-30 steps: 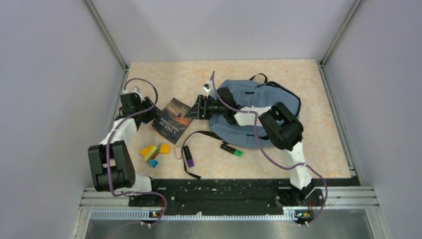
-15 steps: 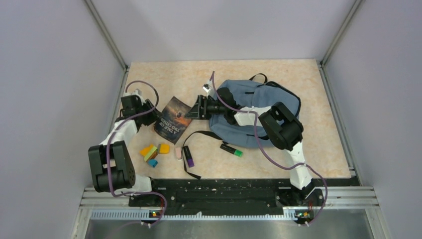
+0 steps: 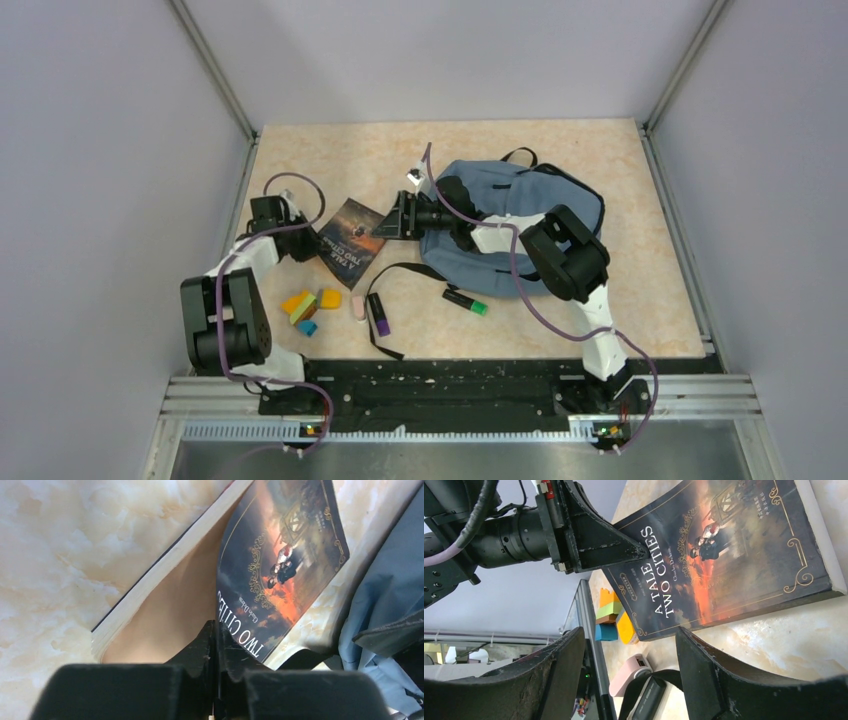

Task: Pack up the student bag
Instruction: Pick up the book from the center of the board.

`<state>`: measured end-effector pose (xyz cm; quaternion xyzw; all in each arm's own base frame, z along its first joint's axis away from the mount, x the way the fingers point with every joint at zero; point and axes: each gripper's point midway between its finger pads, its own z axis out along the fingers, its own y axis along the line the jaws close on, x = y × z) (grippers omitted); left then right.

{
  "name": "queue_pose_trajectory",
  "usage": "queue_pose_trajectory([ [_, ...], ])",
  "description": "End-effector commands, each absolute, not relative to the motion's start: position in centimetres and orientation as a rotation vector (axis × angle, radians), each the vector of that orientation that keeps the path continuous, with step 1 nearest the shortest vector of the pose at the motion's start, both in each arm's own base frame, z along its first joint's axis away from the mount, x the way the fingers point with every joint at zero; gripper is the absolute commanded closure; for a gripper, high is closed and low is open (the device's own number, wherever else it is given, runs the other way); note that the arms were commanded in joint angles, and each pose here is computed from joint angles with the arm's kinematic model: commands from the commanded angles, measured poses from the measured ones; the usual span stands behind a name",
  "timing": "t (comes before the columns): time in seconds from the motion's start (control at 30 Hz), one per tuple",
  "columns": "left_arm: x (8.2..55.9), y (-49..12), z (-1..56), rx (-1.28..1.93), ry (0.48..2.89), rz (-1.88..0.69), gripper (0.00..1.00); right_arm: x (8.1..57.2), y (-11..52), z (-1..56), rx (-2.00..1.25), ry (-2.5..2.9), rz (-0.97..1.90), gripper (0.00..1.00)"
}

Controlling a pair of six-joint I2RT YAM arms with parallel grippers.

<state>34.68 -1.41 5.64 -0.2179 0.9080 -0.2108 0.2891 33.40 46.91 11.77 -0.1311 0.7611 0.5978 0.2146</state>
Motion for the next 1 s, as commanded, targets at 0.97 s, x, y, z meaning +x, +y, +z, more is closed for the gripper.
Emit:
queue_pose_trajectory([
  [0.97, 37.7, -14.0, 34.8, -0.133, 1.675, -1.107, 1.00, 32.8, 34.4, 23.0, -0.111, 1.839, 1.226, 0.18],
])
